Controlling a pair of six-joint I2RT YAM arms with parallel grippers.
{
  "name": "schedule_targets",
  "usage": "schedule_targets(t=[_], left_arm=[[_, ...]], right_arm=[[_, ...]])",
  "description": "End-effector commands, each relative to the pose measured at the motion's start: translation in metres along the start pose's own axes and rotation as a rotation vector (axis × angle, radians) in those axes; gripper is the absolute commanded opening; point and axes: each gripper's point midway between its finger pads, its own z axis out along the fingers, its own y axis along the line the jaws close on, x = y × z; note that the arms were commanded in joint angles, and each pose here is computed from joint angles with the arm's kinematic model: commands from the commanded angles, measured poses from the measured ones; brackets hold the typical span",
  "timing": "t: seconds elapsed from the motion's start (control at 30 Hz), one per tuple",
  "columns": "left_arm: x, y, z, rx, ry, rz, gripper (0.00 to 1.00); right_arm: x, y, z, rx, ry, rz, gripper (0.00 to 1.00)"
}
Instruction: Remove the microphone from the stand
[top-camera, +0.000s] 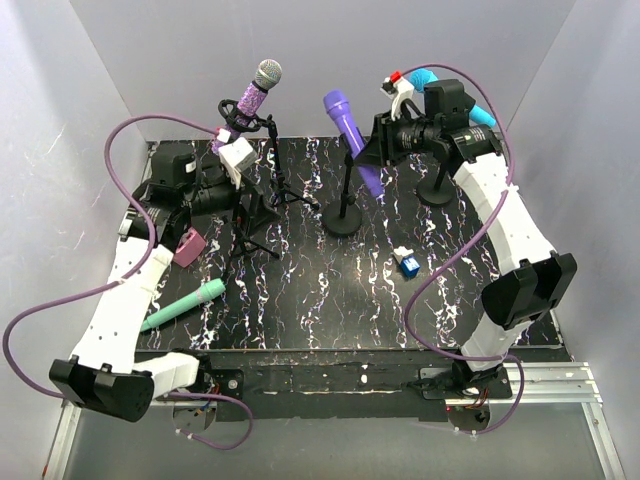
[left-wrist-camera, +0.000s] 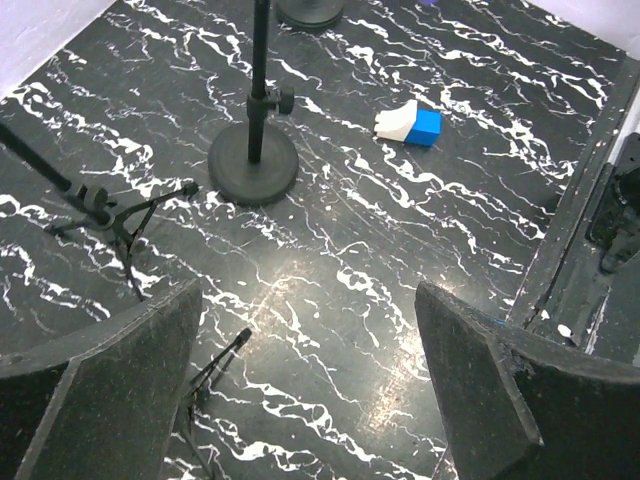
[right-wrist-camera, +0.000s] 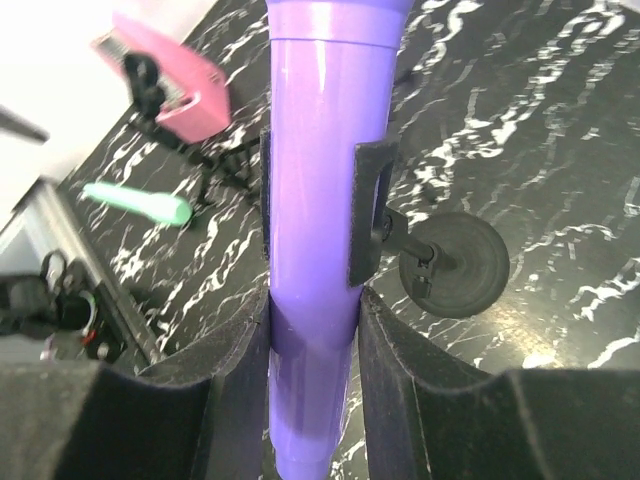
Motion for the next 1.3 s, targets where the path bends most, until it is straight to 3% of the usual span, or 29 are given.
schedule_targets(t=[0.0, 0.3, 0.57, 0.67, 0.77, 0.87, 1.1, 1.27], left_arm=[[-0.032, -0.011, 0.003, 0.070, -0.097, 0.066, 0.87], [-0.038, -0.024, 0.019, 0.163, -0.114, 0.056, 0.86], [-0.028, -0.026, 0.030, 0.169, -0.151, 0.039, 0.84], [-0.028, -0.026, 0.032, 0.180, -0.150, 0.035, 0.84], [-0.027, -0.026, 0.037, 0.196, -0.148, 0.027, 0.84], [-0.023, -0.024, 0.042, 0.205, -0.140, 0.009, 0.84], [-0.029, -0.022, 0.054, 0.223, -0.156, -0.010, 0.83], [-0.027, -0.024, 0.059, 0.239, -0.162, -0.043, 0.83]], right_arm=[[-0.007, 0.067, -0.036, -0.290, -0.044, -0.193, 0.12], [0.020, 0.108, -0.060, -0.547, 0.026, -0.224, 0.06], [0.044, 0.108, -0.071, -0.524, 0.044, -0.332, 0.08], [0.054, 0.106, -0.077, -0.494, 0.073, -0.367, 0.17], [0.064, 0.098, -0.079, -0.425, 0.103, -0.346, 0.49], [0.072, 0.097, -0.083, -0.395, 0.108, -0.338, 0.67], [0.072, 0.091, -0.088, -0.299, 0.108, -0.308, 0.76], [0.025, 0.070, -0.090, -0.074, 0.022, -0.218, 0.84]])
